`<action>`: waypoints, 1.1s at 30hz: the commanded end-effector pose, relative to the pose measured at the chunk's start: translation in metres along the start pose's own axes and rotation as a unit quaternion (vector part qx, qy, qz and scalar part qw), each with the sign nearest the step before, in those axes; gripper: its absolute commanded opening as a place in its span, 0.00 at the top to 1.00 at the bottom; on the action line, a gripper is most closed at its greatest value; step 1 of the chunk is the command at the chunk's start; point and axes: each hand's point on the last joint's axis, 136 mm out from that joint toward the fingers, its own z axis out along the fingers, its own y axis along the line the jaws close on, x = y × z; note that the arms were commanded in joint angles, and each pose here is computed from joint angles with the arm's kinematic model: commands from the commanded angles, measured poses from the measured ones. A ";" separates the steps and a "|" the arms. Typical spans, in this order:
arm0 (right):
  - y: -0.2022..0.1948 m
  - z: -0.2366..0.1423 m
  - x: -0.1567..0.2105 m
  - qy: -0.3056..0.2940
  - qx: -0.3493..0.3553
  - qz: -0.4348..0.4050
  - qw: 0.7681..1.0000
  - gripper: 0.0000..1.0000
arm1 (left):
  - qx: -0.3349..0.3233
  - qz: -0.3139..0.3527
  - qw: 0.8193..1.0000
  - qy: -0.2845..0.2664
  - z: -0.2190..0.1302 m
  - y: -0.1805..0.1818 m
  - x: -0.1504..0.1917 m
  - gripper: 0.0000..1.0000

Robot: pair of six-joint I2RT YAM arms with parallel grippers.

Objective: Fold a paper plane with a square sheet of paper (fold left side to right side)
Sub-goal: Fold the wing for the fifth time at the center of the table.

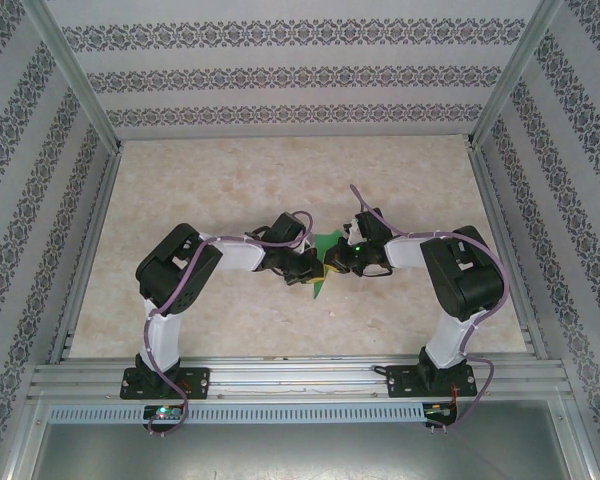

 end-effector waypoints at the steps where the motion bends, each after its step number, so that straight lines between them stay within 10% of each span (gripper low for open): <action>1: -0.045 0.008 0.018 0.021 0.083 0.038 0.996 1.00 | -0.053 -0.019 0.998 0.005 -0.015 0.012 0.008 0.95; 33: -0.058 0.008 0.022 0.035 0.111 0.040 0.992 1.00 | 0.011 -0.019 0.998 0.067 -0.009 -0.023 0.033 0.98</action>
